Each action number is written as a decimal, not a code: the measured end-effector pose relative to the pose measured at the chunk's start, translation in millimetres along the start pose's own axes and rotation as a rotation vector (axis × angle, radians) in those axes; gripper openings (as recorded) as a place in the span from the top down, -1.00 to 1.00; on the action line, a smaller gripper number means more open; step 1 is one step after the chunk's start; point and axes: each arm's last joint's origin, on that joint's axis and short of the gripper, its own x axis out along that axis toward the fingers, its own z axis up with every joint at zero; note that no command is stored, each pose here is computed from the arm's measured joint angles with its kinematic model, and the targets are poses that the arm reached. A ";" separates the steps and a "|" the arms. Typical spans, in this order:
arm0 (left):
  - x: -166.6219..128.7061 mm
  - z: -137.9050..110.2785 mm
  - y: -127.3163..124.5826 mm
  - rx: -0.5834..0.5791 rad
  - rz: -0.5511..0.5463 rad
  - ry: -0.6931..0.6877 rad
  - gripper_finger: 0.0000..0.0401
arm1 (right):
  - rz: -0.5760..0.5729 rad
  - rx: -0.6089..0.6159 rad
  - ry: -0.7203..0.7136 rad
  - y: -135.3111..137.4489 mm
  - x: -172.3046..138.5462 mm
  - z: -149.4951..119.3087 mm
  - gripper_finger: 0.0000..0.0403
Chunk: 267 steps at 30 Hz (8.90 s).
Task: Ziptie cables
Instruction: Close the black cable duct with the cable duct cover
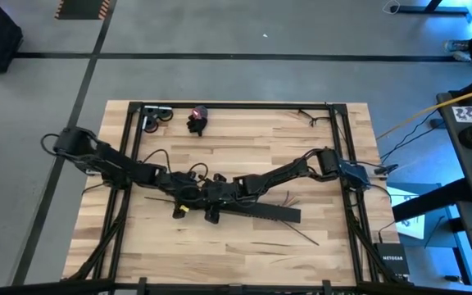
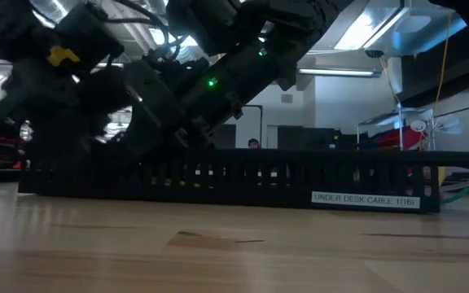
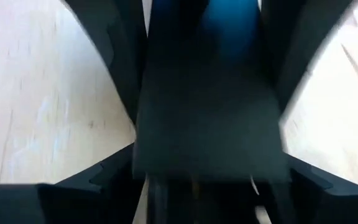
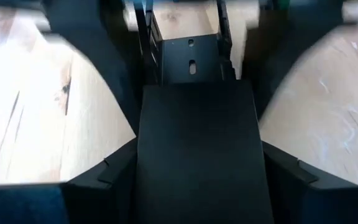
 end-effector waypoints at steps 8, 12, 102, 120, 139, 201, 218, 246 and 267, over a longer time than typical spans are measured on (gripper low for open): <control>-35.1 21.5 -3.9 0.027 0.032 0.105 -0.29 | 0.001 0.003 0.021 0.6 0.0 -2.7 -0.17; -52.1 17.3 -4.6 -0.003 0.049 0.134 -0.25 | 0.004 0.009 0.022 0.7 0.1 -3.1 -0.17; -125.6 47.2 -13.5 -0.301 0.116 0.128 -0.18 | 0.000 0.003 -0.020 1.3 1.9 -2.4 -0.17; -89.2 9.8 -17.4 -0.253 0.047 0.097 -0.18 | 0.007 0.003 -0.018 1.6 1.8 -2.3 -0.17; -72.2 6.7 -14.4 -0.138 0.052 0.130 0.83 | 0.009 0.003 -0.016 1.6 1.7 -2.3 -0.17; -60.9 2.9 -10.9 -0.116 0.044 0.275 -0.14 | -0.002 -0.002 -0.013 1.7 1.3 -2.8 -0.17; -72.1 21.2 -12.5 0.076 0.056 0.331 -0.20 | -0.010 0.004 -0.020 0.9 1.3 -2.2 -0.17; -72.7 44.8 -14.2 0.194 0.076 0.172 -0.20 | -0.005 0.003 -0.019 1.2 1.5 -2.1 -0.17; -60.1 22.7 -12.6 0.050 0.054 0.115 -0.20 | -0.005 0.003 -0.019 1.3 1.6 -2.4 -0.17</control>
